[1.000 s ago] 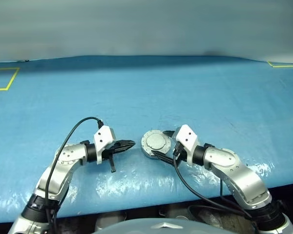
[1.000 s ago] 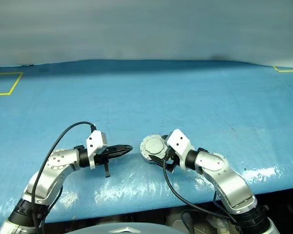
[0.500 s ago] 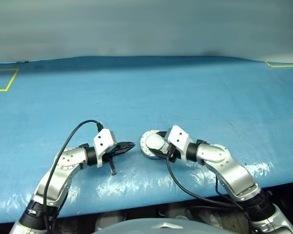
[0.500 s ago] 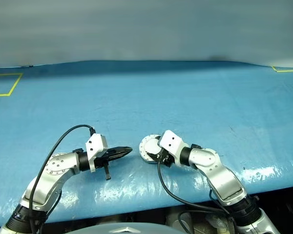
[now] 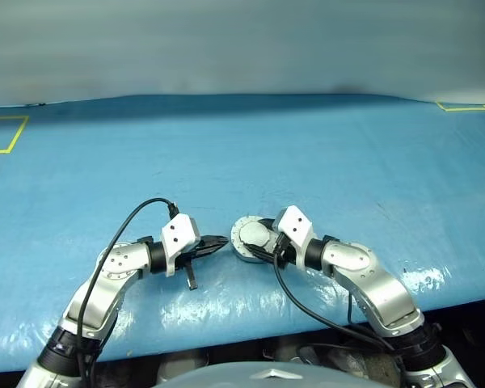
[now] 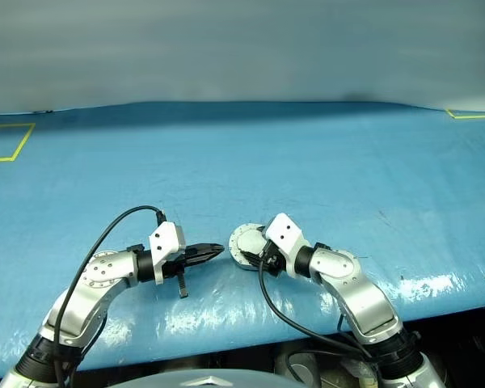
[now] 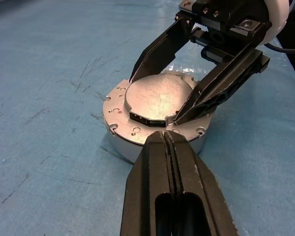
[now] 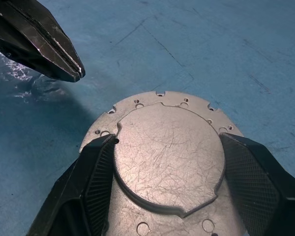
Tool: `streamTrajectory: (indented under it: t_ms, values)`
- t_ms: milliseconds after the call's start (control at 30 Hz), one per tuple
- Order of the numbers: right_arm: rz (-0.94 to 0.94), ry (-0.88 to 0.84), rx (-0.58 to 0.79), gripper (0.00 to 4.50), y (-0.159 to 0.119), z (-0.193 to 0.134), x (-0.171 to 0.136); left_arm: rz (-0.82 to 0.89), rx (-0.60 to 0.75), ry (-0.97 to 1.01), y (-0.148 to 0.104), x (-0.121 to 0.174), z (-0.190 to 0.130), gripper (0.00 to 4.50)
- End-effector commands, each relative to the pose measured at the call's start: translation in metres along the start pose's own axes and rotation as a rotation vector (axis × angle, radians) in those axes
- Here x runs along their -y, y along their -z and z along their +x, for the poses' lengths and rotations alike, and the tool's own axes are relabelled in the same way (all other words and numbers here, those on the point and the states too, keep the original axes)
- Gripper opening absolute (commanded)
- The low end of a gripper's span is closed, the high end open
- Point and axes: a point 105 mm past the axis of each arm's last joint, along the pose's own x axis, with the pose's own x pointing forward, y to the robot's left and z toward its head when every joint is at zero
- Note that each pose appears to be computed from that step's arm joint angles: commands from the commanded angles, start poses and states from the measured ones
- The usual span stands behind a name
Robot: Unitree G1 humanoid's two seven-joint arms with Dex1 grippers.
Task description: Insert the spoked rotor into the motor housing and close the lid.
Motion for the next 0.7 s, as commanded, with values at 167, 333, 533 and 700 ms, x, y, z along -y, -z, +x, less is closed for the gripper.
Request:
streamTrajectory:
  t_ms: [167, 333, 533, 700]
  values:
    - [0.028, 0.073, -0.239, 3.02, 0.065, -0.006, 0.006, 0.038, 0.026, 0.004, -0.008, 0.001, 0.003, 0.00]
    - [0.114, 0.130, -0.280, 3.02, 0.081, -0.008, 0.013, 0.041, 0.025, -0.001, -0.008, 0.001, 0.005, 0.00]
    - [0.111, 0.082, -0.283, 3.02, 0.083, -0.013, 0.005, 0.044, 0.019, 0.007, -0.006, 0.004, 0.006, 0.00]
    - [0.148, 0.136, -0.245, 3.02, 0.080, -0.025, 0.013, 0.042, 0.022, 0.000, -0.007, 0.003, 0.005, 0.00]
